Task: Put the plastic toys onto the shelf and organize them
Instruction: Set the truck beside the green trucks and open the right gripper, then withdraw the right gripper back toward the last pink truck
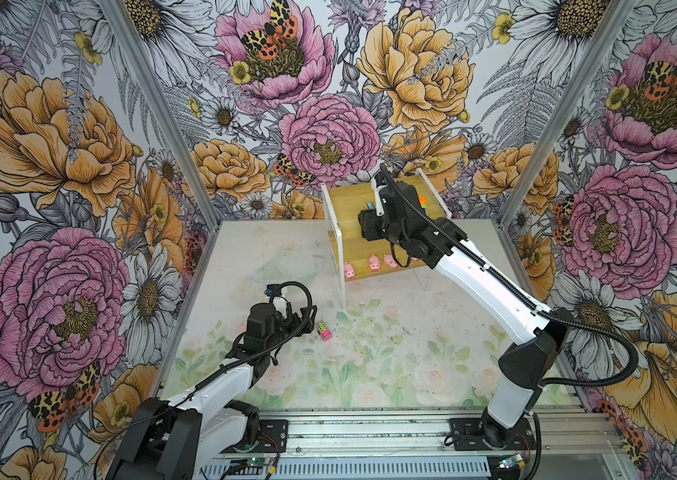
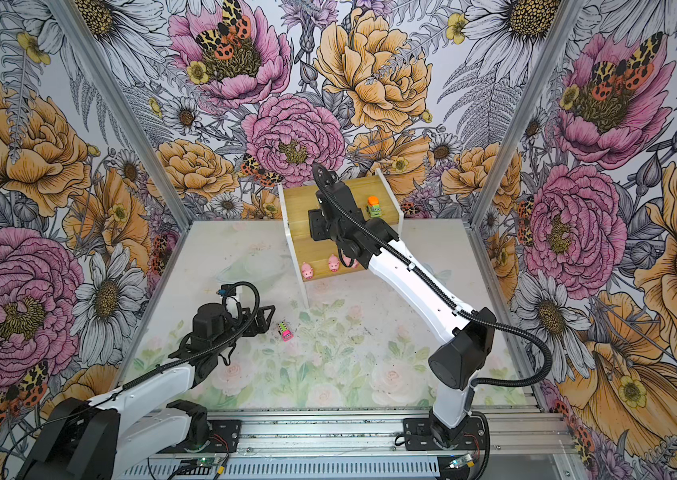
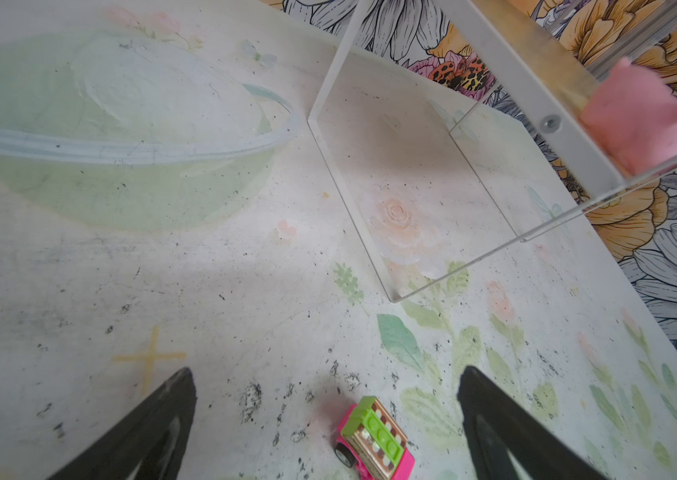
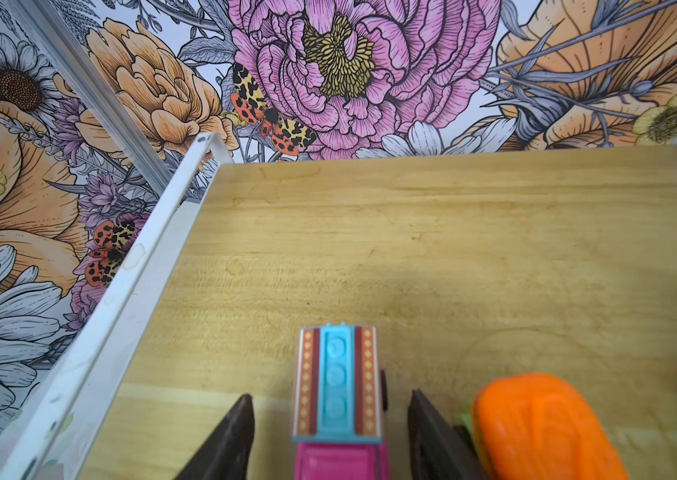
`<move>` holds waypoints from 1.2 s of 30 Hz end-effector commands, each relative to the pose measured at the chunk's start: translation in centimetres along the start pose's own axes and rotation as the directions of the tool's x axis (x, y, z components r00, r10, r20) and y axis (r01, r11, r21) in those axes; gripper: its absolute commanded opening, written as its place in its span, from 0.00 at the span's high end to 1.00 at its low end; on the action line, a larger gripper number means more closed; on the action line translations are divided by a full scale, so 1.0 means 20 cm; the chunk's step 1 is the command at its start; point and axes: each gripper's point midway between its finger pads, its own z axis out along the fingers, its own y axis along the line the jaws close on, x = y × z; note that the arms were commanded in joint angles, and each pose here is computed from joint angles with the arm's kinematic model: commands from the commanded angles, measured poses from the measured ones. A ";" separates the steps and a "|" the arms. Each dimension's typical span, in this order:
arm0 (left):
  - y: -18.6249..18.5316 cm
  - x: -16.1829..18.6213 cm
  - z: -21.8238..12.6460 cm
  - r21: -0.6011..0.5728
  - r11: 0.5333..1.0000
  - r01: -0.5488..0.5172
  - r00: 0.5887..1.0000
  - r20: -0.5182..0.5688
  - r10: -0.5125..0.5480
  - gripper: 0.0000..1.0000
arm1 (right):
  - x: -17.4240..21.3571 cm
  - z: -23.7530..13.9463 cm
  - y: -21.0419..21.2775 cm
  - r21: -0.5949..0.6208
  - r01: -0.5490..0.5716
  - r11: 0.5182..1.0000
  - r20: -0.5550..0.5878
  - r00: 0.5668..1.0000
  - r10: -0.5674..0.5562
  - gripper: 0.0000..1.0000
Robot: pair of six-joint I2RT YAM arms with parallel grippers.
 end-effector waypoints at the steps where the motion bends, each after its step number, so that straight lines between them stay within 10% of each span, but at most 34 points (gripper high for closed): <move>1: -0.01 -0.02 0.01 0.014 1.000 0.008 1.000 0.008 -0.008 0.01 | -0.02 -0.11 0.00 -0.031 0.008 0.999 0.007 1.000 -0.007 0.37; 15: -0.01 -0.02 0.01 0.009 1.000 -0.001 1.000 -0.003 0.001 0.01 | 0.18 -0.63 0.02 -0.218 0.063 0.974 0.059 0.997 -0.051 0.33; 26: -0.01 -0.03 0.03 0.009 1.000 -0.002 1.000 -0.012 0.002 0.01 | 1.17 -0.25 0.25 -0.339 0.063 0.939 -0.043 0.996 -0.083 0.33; 36: 0.00 -0.04 0.02 -0.005 1.000 -0.003 1.000 -0.013 0.003 0.01 | 1.35 -0.03 0.43 -0.366 0.071 0.928 -0.057 0.993 -0.098 0.33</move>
